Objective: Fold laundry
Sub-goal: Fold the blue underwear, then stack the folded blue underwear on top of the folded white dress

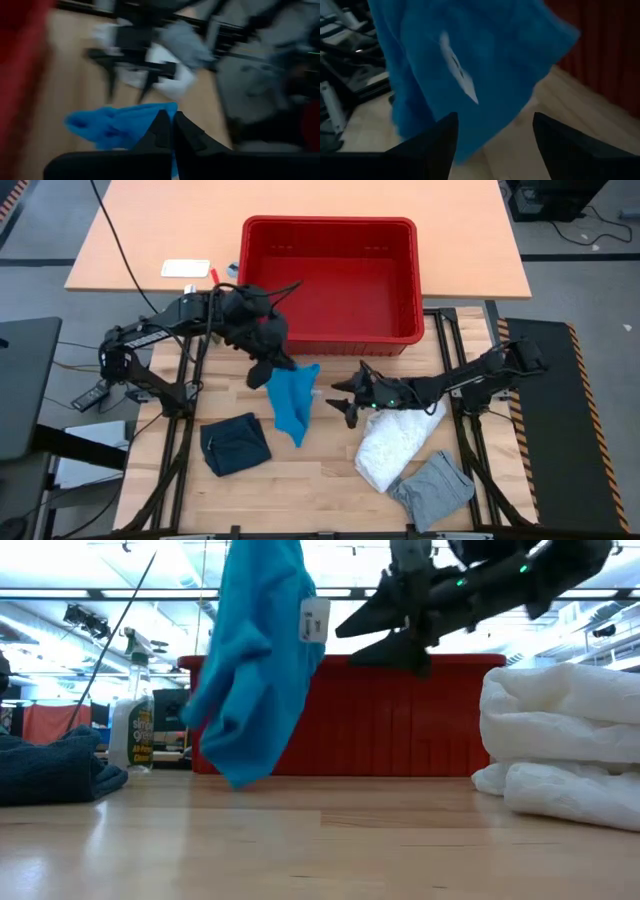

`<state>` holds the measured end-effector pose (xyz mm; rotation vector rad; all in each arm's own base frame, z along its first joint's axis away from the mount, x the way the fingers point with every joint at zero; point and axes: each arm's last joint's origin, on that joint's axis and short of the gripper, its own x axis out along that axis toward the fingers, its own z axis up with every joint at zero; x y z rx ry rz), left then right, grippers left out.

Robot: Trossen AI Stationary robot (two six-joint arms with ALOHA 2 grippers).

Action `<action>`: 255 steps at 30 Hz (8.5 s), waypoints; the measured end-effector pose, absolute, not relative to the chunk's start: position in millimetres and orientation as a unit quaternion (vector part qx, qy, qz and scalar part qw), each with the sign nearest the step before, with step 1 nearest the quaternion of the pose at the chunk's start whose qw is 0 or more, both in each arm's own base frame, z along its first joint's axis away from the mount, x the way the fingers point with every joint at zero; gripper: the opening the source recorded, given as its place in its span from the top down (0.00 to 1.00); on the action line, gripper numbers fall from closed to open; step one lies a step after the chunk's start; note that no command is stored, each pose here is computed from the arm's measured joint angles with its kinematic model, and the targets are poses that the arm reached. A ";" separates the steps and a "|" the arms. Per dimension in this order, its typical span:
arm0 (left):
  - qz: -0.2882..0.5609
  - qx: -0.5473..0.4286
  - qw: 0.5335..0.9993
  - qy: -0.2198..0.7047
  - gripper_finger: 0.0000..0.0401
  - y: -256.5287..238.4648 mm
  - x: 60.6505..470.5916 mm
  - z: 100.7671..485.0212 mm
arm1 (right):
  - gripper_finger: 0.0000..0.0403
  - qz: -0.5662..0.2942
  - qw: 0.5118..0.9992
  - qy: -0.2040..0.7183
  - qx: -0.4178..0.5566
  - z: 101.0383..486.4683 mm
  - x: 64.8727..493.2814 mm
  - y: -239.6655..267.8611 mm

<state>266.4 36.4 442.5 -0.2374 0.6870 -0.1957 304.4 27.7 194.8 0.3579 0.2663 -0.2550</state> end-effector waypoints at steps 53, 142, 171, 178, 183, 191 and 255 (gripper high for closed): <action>0.106 -0.105 0.854 0.499 0.99 26.0 269.5 370.0 | 0.96 -0.066 0.949 0.286 0.112 274.4 257.9 30.3; 0.173 -0.306 0.765 0.540 0.69 19.5 250.6 151.9 | 0.98 -0.251 0.788 0.368 0.425 137.0 337.9 -0.3; 0.136 -0.192 0.833 0.500 0.69 30.6 288.1 234.9 | 0.98 -0.188 0.837 0.439 0.266 267.0 389.8 45.0; 0.151 -0.167 0.761 0.608 0.69 34.0 263.8 226.1 | 0.98 -0.179 0.811 0.472 0.295 213.0 416.0 62.3; 0.154 -0.158 0.763 0.607 0.69 34.4 263.9 226.2 | 0.98 -0.204 0.790 0.495 0.298 205.1 409.2 70.0; 0.152 -0.159 0.774 0.594 0.69 34.6 267.1 227.1 | 0.98 -0.278 0.764 0.473 0.340 208.8 375.1 60.8; 0.096 -0.332 0.852 0.392 0.95 24.1 385.3 115.9 | 0.94 -0.224 0.744 0.511 0.368 129.9 306.0 -1.6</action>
